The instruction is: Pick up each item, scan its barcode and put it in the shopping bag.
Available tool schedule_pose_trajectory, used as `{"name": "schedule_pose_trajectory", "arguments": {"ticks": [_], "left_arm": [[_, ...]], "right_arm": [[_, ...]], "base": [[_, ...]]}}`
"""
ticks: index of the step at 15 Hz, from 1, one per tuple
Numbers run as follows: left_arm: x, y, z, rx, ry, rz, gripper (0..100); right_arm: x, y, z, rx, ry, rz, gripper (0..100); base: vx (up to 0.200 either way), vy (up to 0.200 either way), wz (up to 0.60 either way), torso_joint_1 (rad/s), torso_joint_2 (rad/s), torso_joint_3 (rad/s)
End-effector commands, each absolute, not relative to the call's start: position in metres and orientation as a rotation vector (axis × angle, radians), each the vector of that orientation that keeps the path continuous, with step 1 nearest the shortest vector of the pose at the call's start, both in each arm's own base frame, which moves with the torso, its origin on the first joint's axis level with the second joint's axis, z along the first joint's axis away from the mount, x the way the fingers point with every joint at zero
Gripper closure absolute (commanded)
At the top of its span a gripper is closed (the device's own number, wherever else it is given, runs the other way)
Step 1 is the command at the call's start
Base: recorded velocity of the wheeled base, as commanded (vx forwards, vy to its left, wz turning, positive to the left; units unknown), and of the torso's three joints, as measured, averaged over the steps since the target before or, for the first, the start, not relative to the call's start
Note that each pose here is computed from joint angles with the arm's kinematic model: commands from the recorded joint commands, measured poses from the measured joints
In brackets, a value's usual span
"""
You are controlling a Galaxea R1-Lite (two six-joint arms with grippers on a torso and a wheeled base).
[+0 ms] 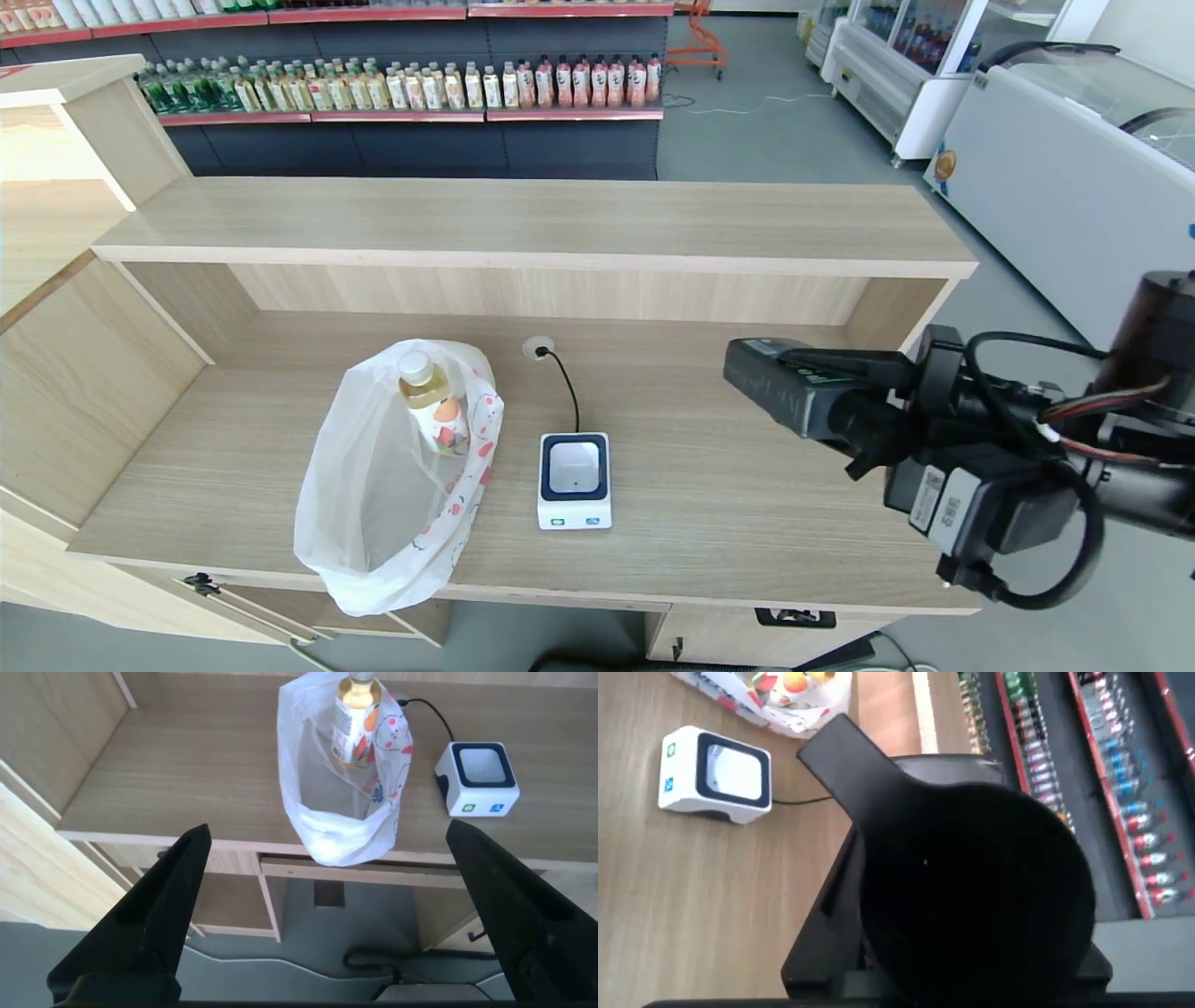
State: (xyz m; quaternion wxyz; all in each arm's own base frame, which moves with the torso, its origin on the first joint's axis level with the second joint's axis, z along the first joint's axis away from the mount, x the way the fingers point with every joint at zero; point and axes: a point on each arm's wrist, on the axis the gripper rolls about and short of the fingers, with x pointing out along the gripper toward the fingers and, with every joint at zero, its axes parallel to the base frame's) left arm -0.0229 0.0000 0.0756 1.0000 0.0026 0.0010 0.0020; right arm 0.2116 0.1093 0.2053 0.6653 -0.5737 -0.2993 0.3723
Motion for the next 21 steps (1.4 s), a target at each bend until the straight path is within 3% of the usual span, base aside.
{"name": "schedule_pose_trajectory", "arguments": {"ticks": [1, 4, 6, 9, 13, 21], "left_arm": [[-0.023, 0.0, 0.076, 0.005, 0.002, 0.005, 0], [-0.023, 0.0, 0.076, 0.005, 0.002, 0.005, 0], [-0.023, 0.0, 0.076, 0.005, 0.002, 0.005, 0], [-0.023, 0.0, 0.076, 0.005, 0.002, 0.005, 0], [-0.023, 0.0, 0.076, 0.005, 0.002, 0.005, 0], [-0.023, 0.0, 0.076, 0.008, 0.002, 0.005, 0]], "right_arm": [[0.188, 0.075, 0.212, -1.167, -0.554, 0.74, 100], [0.187, 0.069, 0.213, -0.69, -0.233, 0.689, 100], [0.188, 0.065, 0.202, -0.172, 0.129, 0.566, 100], [0.2, 0.068, 0.185, 0.259, 0.389, 0.473, 100], [0.212, 0.073, 0.17, 0.363, 0.486, 0.435, 100], [0.221, 0.076, 0.173, 0.367, 0.484, 0.442, 100]], "base": [[0.0, 0.0, 0.0, 0.0, 0.0, 0.0], [0.0, 0.0, 0.0, 0.0, 0.0, 0.0], [0.0, 0.0, 0.0, 0.0, 0.0, 0.0], [0.0, 0.0, 0.0, 0.0, 0.0, 0.0], [0.0, 0.0, 0.0, 0.0, 0.0, 0.0], [0.0, 0.0, 0.0, 0.0, 0.0, 0.0]]}}
